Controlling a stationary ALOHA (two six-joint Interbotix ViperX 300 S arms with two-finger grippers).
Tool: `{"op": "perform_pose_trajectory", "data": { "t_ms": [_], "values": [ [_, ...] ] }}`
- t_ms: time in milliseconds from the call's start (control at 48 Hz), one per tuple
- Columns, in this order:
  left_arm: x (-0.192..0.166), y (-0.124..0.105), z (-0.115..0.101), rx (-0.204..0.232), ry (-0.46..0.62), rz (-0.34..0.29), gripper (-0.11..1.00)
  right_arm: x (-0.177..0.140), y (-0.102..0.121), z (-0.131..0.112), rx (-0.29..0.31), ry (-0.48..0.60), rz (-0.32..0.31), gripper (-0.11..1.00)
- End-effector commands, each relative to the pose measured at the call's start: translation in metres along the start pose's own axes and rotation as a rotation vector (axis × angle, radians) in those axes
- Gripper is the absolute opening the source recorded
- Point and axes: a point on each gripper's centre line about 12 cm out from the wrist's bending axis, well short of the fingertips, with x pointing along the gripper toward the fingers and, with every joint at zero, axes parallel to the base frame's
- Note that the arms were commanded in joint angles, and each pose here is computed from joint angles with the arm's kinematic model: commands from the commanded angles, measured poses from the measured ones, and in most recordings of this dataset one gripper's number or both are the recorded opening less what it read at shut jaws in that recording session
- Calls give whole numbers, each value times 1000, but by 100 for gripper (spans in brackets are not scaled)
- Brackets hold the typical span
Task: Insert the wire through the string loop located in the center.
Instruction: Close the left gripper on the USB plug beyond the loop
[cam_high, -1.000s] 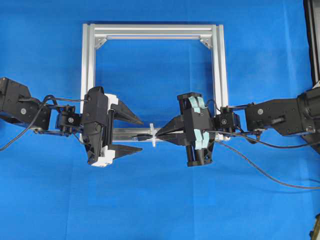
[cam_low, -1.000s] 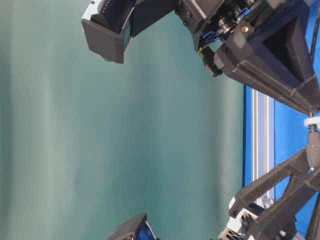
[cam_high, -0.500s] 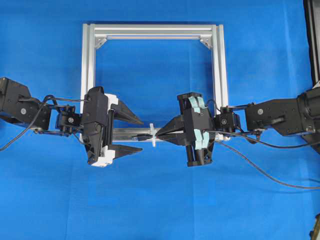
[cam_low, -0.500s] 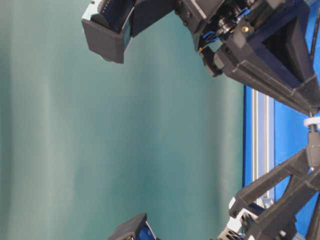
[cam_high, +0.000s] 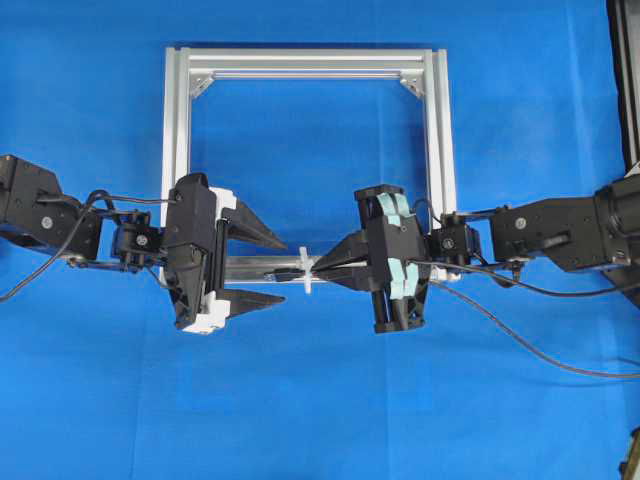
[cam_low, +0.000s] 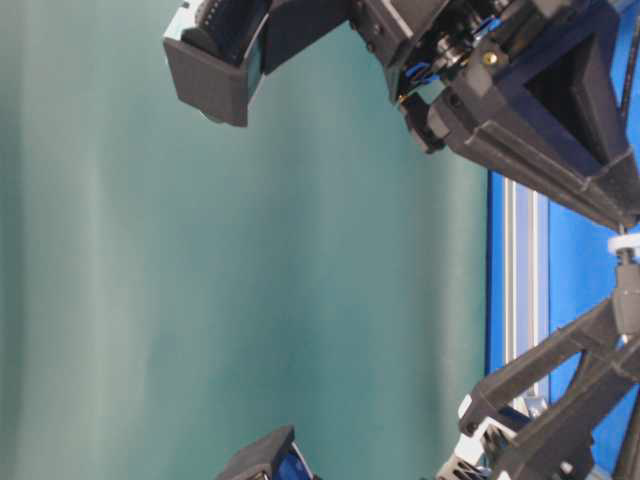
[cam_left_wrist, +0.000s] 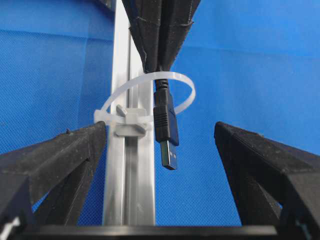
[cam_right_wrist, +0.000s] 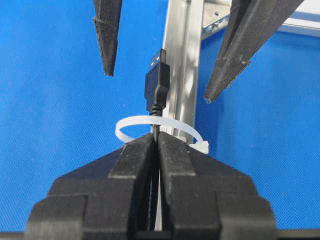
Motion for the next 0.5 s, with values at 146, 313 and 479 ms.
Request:
{"op": "perform_pose_trajectory", "data": {
  "t_ms": [146,313,479],
  "values": [
    [2,-3,13,1,-39,-10,86,0,2,10,-4,-33,5,-2],
    [3,-2,13,0,-39,-7,49,-1,2,10,-4,-35,6,-2],
    [1,-1,11,-2,-34,-3,8,-1,2,10,-4,-35,6,-2]
  ]
}}
